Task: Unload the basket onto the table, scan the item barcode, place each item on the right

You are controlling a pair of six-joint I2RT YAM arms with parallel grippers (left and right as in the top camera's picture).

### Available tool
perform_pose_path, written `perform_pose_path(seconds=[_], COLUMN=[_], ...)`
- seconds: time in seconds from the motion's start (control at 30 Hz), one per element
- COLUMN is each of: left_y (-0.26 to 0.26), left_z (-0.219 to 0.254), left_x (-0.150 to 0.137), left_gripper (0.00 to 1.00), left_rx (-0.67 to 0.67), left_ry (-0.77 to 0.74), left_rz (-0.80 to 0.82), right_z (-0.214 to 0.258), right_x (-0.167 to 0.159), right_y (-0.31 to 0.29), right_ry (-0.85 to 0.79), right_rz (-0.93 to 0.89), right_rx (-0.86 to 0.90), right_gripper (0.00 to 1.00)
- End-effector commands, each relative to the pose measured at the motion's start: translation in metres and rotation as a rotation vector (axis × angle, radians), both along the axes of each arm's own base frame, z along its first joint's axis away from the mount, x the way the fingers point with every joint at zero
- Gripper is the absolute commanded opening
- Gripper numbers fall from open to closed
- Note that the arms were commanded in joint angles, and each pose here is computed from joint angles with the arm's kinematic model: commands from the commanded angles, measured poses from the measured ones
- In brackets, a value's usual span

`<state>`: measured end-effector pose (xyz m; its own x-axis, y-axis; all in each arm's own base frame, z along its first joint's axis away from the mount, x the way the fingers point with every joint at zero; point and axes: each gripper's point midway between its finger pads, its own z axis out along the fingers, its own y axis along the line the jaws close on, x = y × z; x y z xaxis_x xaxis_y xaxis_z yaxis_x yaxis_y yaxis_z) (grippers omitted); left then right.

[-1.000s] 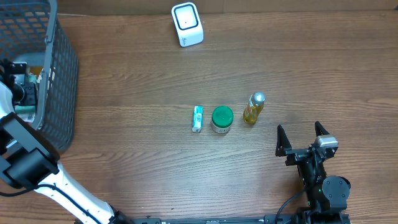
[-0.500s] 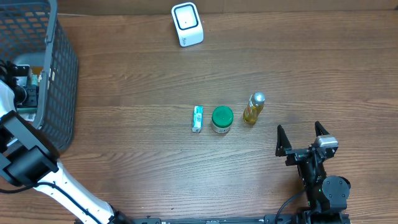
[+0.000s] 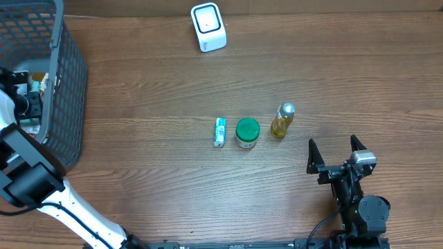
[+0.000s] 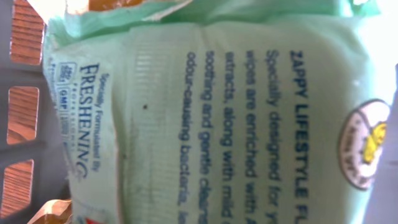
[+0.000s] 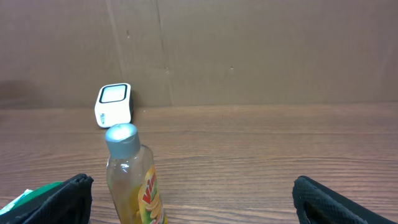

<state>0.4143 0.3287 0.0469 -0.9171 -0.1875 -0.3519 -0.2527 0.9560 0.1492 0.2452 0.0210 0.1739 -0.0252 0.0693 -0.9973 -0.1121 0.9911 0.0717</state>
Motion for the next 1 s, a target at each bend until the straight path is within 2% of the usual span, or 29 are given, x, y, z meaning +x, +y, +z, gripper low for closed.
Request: perform_pose_path(seconds=[0.0,0.3,0.5,0.63,0.8,0.9,0.97], left_y=[-0.003,-0.025,-0.075,-0.109,-0.175,-0.216,-0.254], left_z=[0.097,0.235,0.334,0.380,0.392,0.378,0.354], left_x=[0.025,0.016,-0.003,-0.019,-0.035,-0.045,-0.053], left_gripper=[0.13,0.15,0.16,0.16,0.17,0.18,0.19], left_rx=[0.013,0.077,0.093,0.101,-0.007,-0.094,-0.189], left_ry=[-0.242,-0.517,-0.732,-0.829,-0.827,-0.750,-0.637], left_rz=[0.071,0.131,0.100,0.067,-0.018,-0.060,-0.093], right_z=[-0.003,-0.003,-0.003,-0.003,-0.003,-0.003,-0.003], right_x=[0.000,0.000,0.000,0.000,0.000,0.000,0.000], right_y=[-0.002,-0.002,-0.002,-0.002,-0.002,-0.002,-0.002], right_ry=[0.000,0.000,0.000,0.000,0.000,0.000,0.000], right_rz=[-0.009,-0.009,-0.009,-0.009,-0.009,-0.009,-0.009], right_rx=[0.002,0.002,0.002,0.002,0.002,0.002,0.002], right_gripper=[1.00,1.00,1.00,1.00,1.00,1.00,1.00])
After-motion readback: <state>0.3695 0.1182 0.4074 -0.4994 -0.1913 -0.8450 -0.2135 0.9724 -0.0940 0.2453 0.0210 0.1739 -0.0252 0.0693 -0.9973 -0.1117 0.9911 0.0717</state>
